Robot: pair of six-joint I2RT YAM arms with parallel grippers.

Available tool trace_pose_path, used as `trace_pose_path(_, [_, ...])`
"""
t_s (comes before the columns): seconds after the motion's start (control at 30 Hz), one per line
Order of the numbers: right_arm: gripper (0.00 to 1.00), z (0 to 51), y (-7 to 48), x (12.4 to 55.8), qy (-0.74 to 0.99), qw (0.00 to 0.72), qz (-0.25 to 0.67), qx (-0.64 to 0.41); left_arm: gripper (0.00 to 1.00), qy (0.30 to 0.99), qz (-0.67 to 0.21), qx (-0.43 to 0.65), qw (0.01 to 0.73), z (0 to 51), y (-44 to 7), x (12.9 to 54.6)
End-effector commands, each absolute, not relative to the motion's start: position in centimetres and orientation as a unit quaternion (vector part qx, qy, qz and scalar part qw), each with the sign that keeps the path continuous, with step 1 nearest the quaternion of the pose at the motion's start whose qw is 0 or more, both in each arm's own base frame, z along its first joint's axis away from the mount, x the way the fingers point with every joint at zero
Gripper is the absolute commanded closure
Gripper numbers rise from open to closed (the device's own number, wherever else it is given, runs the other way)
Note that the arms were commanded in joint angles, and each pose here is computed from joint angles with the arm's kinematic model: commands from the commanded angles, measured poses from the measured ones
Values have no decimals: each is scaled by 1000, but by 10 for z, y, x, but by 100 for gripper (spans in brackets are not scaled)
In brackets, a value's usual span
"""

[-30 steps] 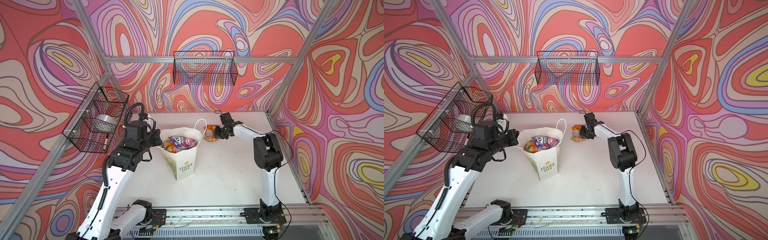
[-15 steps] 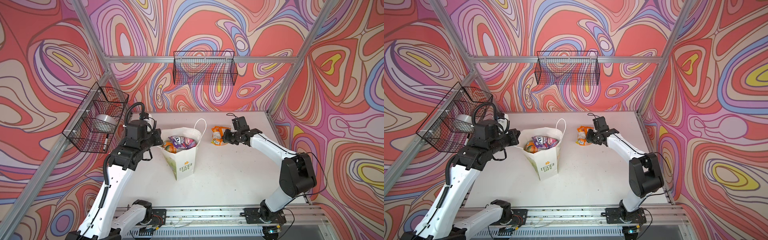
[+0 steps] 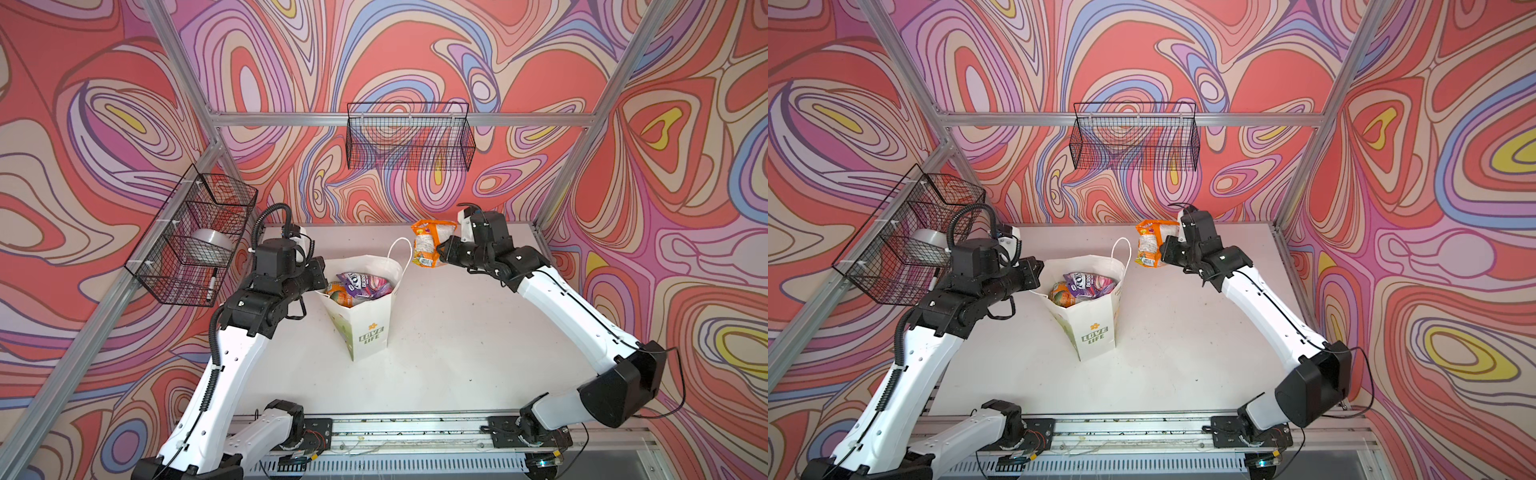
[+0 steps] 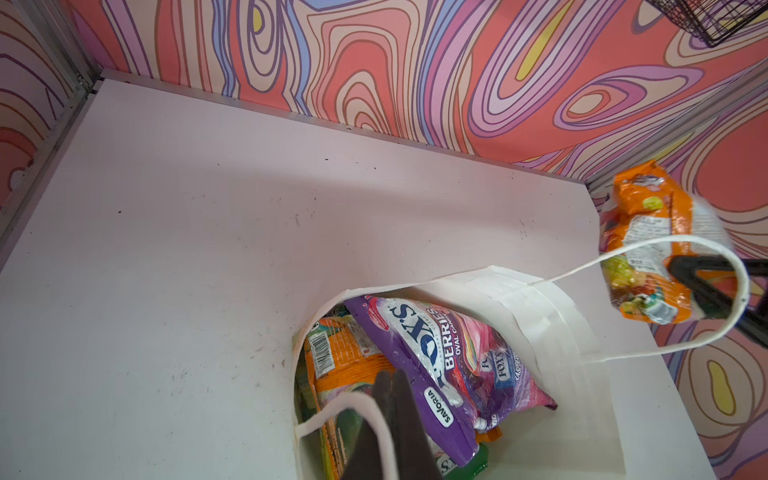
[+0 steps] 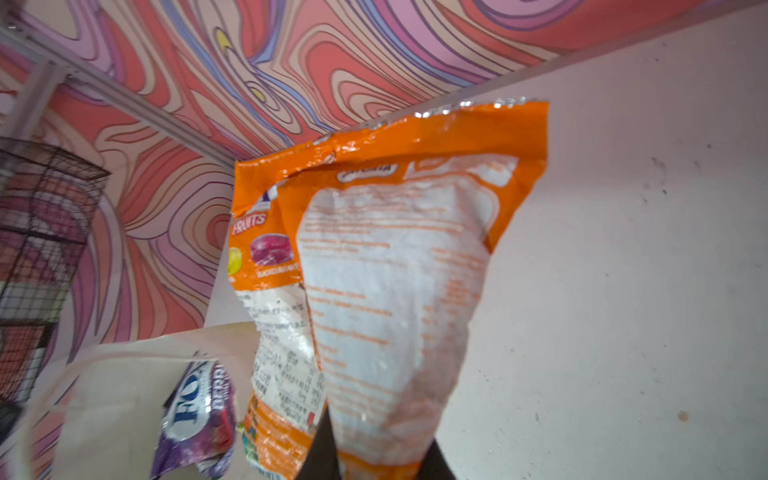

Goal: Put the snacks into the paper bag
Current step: 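Lift the orange packet with the right gripper and carry it over the bag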

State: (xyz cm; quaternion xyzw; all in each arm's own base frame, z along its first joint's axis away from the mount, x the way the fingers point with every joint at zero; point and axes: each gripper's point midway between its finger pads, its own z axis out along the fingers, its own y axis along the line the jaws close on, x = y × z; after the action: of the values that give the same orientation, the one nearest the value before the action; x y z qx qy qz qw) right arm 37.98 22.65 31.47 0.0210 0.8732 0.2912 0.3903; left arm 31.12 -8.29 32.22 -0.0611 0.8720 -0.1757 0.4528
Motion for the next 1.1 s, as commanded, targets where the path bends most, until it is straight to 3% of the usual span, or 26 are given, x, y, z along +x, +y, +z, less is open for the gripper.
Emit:
trace_pose_path(0.0, [100,353,238,370,851,437,291,-3,96,862,-185,-62,468,334,-83,311])
trace_pose_path(0.2, [100,408,267,364,818,464,339,-26,96,866,-171,-67,466,328,-79,315])
trace_pose_path(0.5, [100,439,343,341,804,458,358,-129,96,865,-196,-55,459,330,-89,314])
trace_pose_path(0.77, [100,404,390,342,812,423,373,-149,95,867,-201,-52,453,326,-92,316])
trace_pose_path(1.07, [100,331,429,352,852,352,342,-181,95,865,-193,-57,459,327,-88,316])
